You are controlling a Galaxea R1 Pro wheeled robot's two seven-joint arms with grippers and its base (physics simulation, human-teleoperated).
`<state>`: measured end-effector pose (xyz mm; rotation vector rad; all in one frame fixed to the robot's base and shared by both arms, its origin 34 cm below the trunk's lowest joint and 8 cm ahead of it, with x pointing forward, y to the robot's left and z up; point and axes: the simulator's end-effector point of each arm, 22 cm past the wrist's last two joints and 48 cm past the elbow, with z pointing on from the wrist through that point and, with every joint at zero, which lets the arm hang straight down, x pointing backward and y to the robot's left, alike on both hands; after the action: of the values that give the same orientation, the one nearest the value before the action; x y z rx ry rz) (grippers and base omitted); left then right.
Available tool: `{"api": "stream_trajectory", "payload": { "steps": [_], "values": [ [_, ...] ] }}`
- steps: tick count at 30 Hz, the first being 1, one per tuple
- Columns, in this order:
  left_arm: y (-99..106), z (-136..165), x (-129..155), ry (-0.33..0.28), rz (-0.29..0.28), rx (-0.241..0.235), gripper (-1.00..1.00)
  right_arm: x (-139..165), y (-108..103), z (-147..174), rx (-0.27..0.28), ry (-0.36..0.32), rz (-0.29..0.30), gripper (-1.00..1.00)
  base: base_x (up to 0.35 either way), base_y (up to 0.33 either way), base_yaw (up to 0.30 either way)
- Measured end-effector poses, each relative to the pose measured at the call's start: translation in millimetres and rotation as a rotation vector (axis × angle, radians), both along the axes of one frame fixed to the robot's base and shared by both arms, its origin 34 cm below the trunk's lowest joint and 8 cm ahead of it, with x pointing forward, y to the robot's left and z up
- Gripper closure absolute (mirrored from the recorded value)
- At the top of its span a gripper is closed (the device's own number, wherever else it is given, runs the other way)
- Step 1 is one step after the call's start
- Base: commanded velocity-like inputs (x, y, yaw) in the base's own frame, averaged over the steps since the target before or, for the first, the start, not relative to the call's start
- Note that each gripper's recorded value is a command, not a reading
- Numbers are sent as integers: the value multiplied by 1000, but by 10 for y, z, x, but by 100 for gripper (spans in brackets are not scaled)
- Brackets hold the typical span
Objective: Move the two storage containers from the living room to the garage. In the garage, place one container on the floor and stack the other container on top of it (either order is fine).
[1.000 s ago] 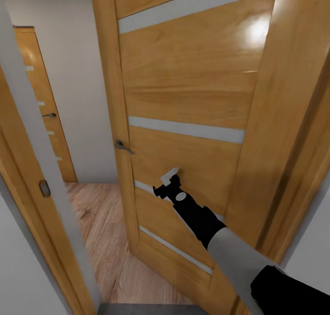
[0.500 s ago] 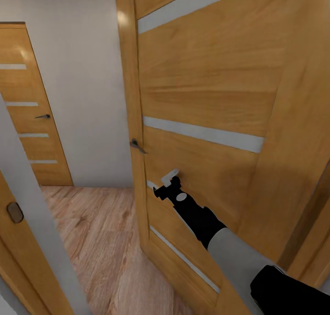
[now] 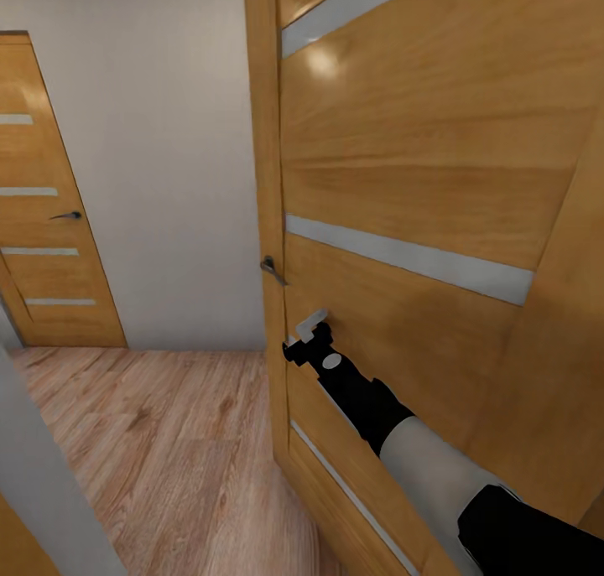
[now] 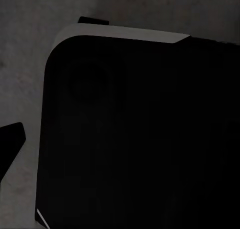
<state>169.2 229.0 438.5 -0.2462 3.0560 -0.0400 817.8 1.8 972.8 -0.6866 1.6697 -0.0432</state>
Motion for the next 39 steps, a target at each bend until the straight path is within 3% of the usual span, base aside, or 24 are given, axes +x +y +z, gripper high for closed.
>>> {"api": "stream_trajectory", "payload": {
  "steps": [12, 26, 39],
  "values": [
    [0, 0, 1, 0, 0, 0, -100, 20, -62, -65, -10, 6, -22, -100, 9, 0, 0],
    [1, 1, 0, 0, 5, 0, -100, 32, -107, -82, -14, 4, -39, -100, 250, 0, 0],
    [1, 0, 0, 0, 3, 0, -100, 56, -145, -63, -19, -5, -54, -100, 25, 0, 80]
  ]
}}
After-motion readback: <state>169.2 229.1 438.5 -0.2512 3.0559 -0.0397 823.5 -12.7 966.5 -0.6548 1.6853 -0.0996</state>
